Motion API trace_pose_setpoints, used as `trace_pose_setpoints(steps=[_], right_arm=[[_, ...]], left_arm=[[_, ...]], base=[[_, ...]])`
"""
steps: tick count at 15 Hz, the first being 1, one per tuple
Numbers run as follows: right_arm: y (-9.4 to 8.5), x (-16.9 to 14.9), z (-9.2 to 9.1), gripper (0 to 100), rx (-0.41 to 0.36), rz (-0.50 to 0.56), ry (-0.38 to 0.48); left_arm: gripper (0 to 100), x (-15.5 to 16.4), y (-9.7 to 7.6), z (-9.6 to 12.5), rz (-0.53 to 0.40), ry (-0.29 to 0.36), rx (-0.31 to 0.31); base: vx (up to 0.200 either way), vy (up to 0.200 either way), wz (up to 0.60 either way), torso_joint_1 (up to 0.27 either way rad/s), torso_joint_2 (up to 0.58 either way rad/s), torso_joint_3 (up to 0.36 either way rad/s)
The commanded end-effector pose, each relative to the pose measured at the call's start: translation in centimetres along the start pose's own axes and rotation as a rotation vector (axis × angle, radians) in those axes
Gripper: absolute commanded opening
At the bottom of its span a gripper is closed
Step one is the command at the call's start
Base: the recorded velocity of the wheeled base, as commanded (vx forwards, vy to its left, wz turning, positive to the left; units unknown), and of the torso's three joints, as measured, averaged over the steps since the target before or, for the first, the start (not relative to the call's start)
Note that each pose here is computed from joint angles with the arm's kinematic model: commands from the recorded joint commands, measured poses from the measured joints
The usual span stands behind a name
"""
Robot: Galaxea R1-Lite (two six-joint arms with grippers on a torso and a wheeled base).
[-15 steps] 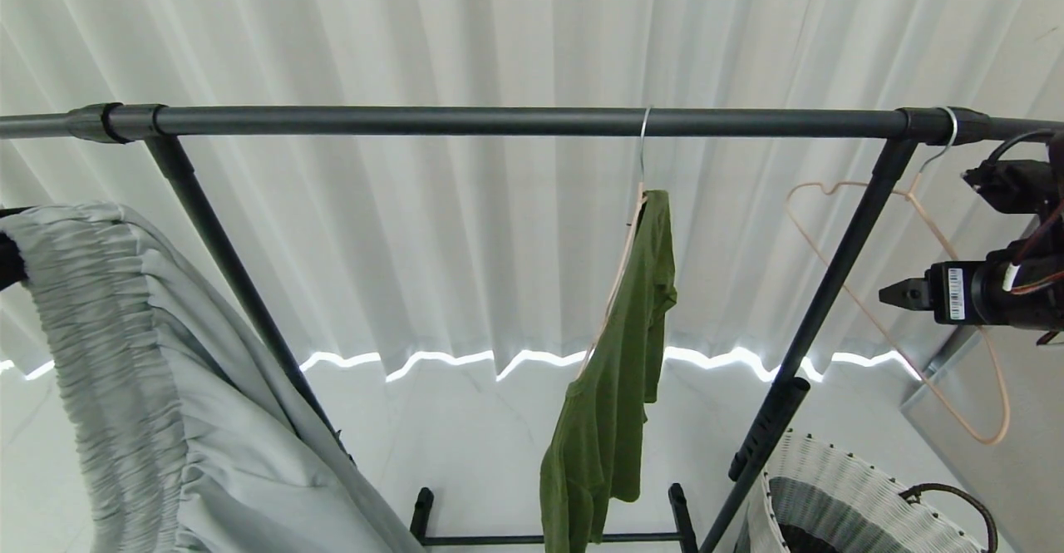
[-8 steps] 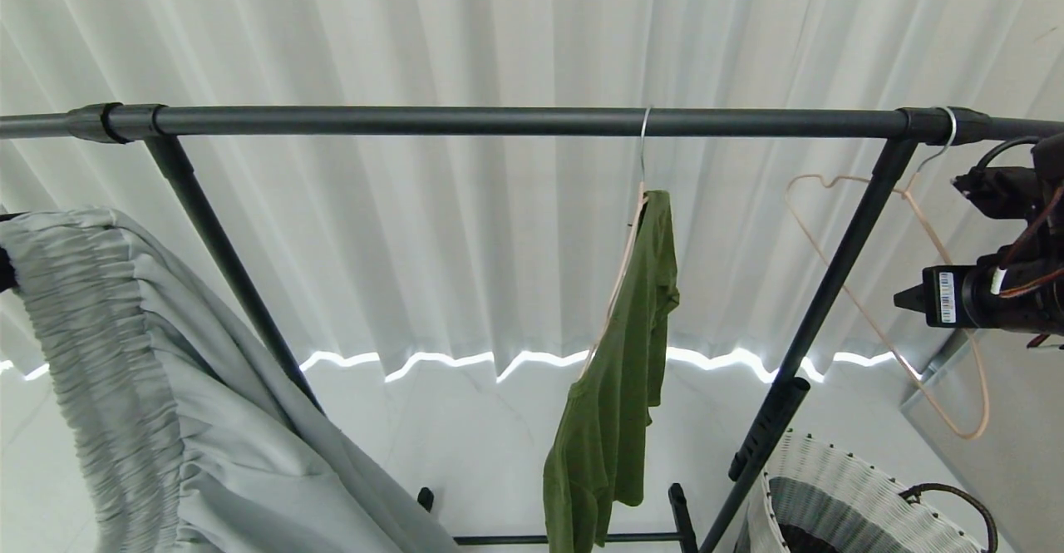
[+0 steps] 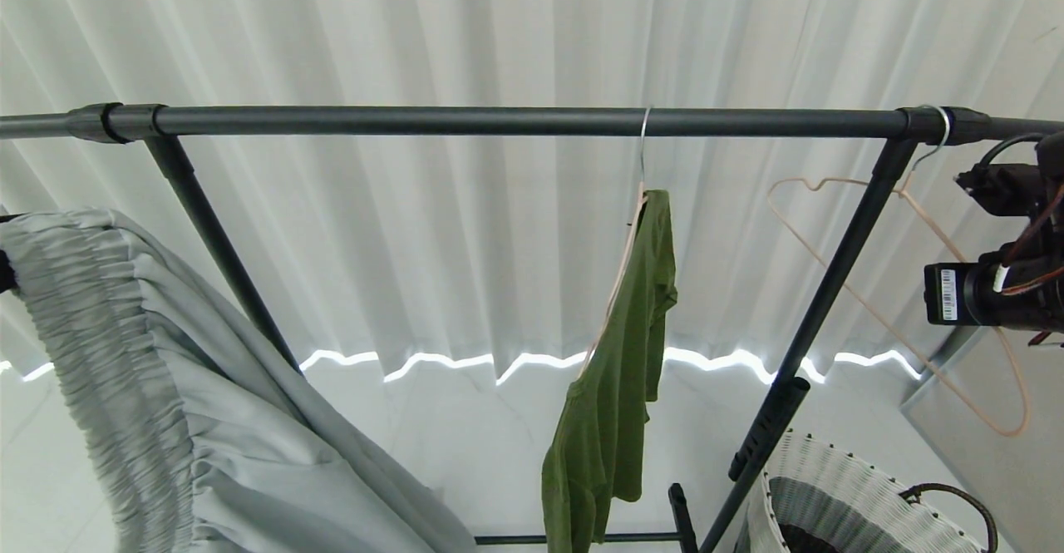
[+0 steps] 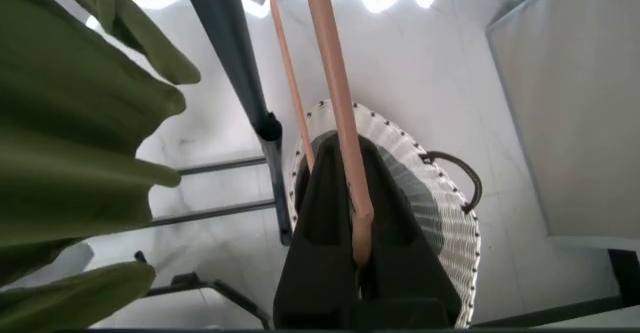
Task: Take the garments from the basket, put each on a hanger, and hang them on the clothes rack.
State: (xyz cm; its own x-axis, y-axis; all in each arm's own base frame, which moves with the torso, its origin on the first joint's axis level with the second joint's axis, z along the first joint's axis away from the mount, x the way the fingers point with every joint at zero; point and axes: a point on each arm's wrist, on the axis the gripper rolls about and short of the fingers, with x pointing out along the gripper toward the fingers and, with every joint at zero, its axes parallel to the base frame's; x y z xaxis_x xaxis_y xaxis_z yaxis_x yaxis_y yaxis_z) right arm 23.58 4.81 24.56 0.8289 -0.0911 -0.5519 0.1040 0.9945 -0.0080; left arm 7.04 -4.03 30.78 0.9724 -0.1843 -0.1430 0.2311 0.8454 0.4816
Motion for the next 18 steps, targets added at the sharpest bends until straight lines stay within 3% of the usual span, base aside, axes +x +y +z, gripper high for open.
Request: trace_pose_setpoints(steps=[1, 4, 11, 13, 18], right_arm=[[-0.1, -0.3, 0.1, 0, 0.003, 0.002, -0.010], [-0.1, -0.9, 0.2, 0, 0.005, 0.006, -0.031], [-1.2, -5.2, 1.0, 0, 0.043, 0.031, -0.199], [-1.8, -6.8, 0.2, 0, 0.024, 0.030, -0.197], [-3.5, -10.0, -3.9, 0, -0.086, 0.019, -0.214]], left_arm=[[0, 0.0, 0.0, 0.0, 0.000, 0.002, -0.001], [0, -0.1, 0.0, 0.0, 0.002, -0.002, -0.001], [0, -0.1, 0.0, -0.2, -0.001, 0.000, -0.001], [0, -0.1, 0.0, -0.2, -0.001, 0.000, -0.001], [0, -0.1, -0.1, -0.3, 0.001, 0.004, 0.024]], base=[[0.000, 0.000, 0.00, 0.000, 0.00, 0.000], [0.000, 0.000, 0.00, 0.000, 0.00, 0.000], [0.000, 0.000, 0.00, 0.000, 0.00, 0.000], [0.000, 0.000, 0.00, 0.000, 0.00, 0.000], [0.000, 0.000, 0.00, 0.000, 0.00, 0.000]])
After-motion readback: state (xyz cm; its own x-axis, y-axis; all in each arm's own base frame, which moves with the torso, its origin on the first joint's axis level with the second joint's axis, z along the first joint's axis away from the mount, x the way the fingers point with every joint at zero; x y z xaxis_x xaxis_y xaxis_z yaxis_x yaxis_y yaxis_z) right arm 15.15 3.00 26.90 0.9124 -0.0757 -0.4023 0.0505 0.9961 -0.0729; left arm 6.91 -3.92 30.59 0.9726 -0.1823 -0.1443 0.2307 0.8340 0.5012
